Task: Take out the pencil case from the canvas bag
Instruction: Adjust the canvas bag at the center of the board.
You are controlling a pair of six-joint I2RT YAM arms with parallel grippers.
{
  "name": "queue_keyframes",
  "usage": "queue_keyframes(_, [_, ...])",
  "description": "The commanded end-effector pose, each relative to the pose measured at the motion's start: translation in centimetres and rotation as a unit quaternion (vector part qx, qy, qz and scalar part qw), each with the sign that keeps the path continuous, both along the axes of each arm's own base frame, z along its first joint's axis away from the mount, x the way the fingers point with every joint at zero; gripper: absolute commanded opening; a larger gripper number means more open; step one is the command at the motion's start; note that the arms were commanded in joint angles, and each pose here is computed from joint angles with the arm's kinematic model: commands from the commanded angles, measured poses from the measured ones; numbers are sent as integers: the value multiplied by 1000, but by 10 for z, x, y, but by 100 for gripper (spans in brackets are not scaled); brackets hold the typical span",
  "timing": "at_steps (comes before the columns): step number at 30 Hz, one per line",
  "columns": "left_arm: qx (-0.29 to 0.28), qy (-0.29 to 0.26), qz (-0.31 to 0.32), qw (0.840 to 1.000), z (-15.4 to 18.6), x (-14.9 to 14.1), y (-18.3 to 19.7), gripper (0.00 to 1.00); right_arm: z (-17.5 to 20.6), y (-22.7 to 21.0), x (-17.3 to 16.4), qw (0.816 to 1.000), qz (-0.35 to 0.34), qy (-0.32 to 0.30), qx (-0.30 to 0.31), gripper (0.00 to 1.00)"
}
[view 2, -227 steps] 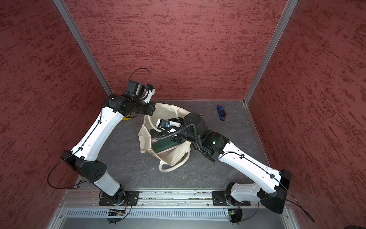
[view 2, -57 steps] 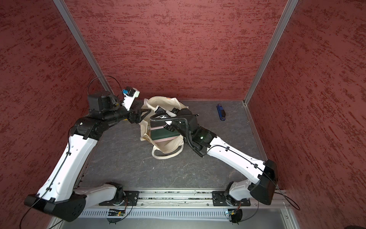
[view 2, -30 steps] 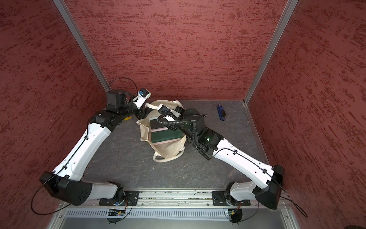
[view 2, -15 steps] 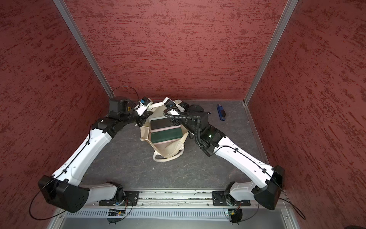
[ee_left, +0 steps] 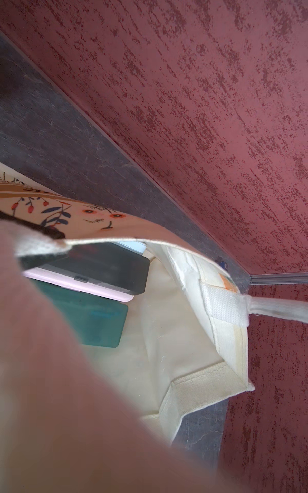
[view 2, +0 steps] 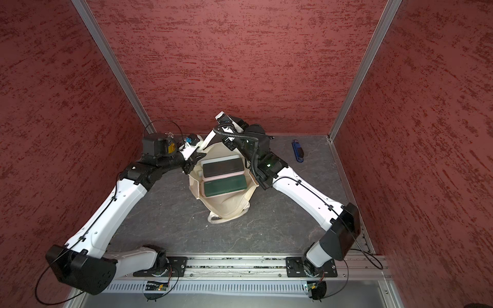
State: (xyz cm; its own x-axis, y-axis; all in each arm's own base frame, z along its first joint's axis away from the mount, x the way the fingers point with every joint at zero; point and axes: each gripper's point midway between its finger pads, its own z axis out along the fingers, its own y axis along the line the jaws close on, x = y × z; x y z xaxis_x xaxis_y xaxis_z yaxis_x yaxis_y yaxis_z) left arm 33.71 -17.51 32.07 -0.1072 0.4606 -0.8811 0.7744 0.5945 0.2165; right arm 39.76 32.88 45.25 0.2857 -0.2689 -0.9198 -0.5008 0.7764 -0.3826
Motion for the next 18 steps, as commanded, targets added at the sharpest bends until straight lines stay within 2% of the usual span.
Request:
queue_keyframes(1, [-13,-49,-46,998,22,-13,-11,0,4,2,21,1000,5,17,20,60])
queue_keyframes(8, [-25,-73,-56,995,31,-19,-13,0,-30,12,72,993,32,110,3,65])
queue_keyframes(12, [-32,-80,-56,995,36,-19,-14,0,-64,16,98,981,40,191,-14,68])
queue_keyframes(18, [-40,-89,-35,995,42,-13,-11,0,-100,20,111,957,38,285,-32,75])
